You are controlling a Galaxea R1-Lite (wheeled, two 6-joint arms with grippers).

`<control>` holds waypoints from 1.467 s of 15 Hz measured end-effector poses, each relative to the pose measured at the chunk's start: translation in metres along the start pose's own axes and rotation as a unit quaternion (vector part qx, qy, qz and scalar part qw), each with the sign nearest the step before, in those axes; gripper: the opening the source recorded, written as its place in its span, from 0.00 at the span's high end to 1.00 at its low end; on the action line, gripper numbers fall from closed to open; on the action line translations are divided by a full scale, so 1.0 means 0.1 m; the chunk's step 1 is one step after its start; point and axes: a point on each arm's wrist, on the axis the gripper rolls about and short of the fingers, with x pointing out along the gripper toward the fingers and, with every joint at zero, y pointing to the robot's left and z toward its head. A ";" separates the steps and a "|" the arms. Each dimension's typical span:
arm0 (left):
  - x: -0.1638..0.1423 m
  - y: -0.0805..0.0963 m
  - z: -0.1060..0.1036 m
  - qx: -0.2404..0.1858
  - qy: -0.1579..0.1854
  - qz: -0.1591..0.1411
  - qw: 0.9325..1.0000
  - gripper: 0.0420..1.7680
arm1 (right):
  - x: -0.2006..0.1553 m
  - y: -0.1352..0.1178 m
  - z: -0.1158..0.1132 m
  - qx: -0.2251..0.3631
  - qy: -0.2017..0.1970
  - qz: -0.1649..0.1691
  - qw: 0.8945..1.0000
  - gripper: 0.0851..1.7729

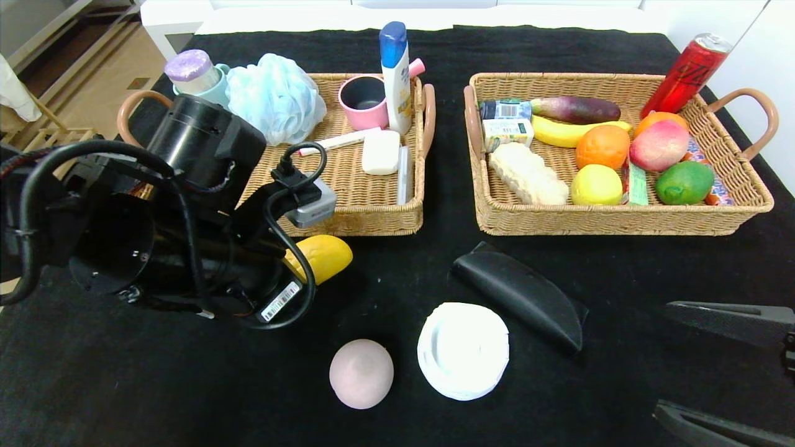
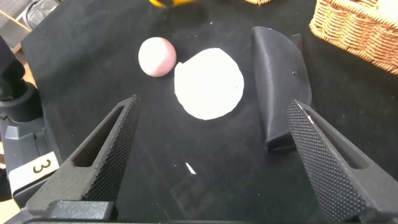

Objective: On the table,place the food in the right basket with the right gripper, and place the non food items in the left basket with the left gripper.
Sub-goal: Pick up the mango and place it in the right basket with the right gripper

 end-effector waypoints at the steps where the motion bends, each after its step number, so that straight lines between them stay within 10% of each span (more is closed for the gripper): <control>1: -0.08 0.02 0.00 -0.003 -0.010 0.003 1.000 0.50 | 0.00 0.00 0.00 0.002 0.000 0.000 1.000 0.04; 12: -0.66 0.31 0.17 -0.147 -0.121 0.031 0.981 0.50 | -0.01 0.00 0.01 0.002 -0.003 0.000 1.000 0.04; 22: -0.41 0.72 0.54 -0.221 -0.215 0.044 0.950 0.50 | -0.02 0.00 0.02 0.001 -0.006 -0.001 1.000 0.04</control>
